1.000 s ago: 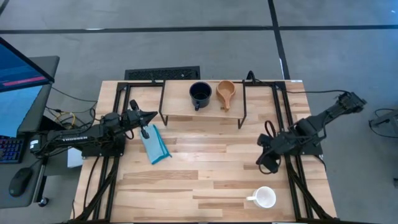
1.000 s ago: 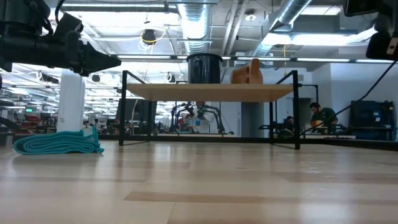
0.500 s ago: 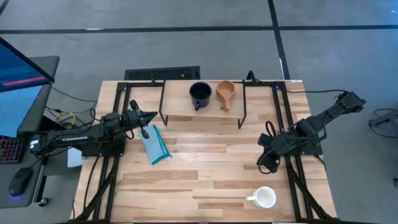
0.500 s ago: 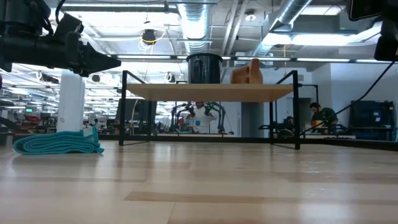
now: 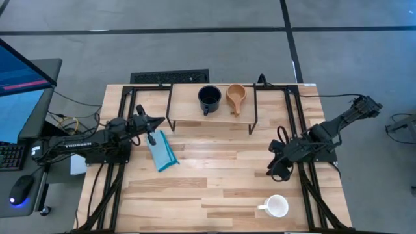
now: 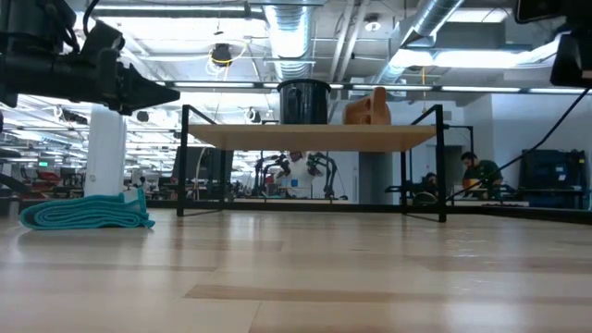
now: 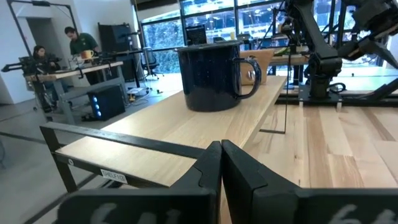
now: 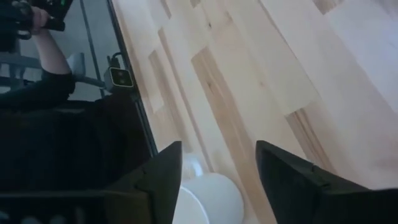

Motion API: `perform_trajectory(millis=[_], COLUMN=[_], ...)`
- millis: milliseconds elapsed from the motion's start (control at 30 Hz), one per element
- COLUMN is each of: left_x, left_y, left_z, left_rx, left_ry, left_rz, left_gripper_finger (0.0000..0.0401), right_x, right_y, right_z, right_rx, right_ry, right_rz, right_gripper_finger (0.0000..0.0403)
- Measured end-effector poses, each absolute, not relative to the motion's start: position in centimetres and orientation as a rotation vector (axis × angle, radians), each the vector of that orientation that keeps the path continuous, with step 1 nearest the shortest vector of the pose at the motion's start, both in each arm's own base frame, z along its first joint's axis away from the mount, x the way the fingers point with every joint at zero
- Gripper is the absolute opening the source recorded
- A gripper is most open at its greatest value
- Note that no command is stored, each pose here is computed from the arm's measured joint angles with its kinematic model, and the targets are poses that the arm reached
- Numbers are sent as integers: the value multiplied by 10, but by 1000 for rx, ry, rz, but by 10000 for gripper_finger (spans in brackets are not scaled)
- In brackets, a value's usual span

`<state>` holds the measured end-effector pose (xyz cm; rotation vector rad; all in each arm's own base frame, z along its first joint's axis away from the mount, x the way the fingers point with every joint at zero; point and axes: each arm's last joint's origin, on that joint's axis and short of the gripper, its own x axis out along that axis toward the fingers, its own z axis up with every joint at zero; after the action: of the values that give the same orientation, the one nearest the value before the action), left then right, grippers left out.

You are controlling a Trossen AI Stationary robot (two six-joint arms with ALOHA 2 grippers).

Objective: Stack small to large cups/mugs on shelf
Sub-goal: Put the white mug on the shelf

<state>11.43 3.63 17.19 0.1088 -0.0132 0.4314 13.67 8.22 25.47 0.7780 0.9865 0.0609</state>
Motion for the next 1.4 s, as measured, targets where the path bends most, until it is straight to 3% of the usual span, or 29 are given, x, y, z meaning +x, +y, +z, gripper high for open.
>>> perform_trajectory(millis=[233, 467, 633, 1033, 1400], left_x=[114, 114, 114, 115, 115], left_y=[36, 36, 36, 35, 36], left_z=[168, 168, 166, 164, 163], left_rx=[72, 77, 45, 33, 65], left_ry=[25, 26, 33, 53, 72], left_rz=[429, 429, 428, 394, 403], left_gripper_finger=[0, 0, 0, 0, 0], right_x=[135, 130, 129, 130, 150], right_y=[85, 99, 109, 117, 156], right_z=[255, 250, 263, 308, 284], right_rx=[1001, 1142, 1104, 834, 995], right_ry=[1066, 1187, 1157, 1029, 1206], right_rz=[6, -43, 25, -64, -140], right_gripper_finger=[225, 200, 172, 84, 73])
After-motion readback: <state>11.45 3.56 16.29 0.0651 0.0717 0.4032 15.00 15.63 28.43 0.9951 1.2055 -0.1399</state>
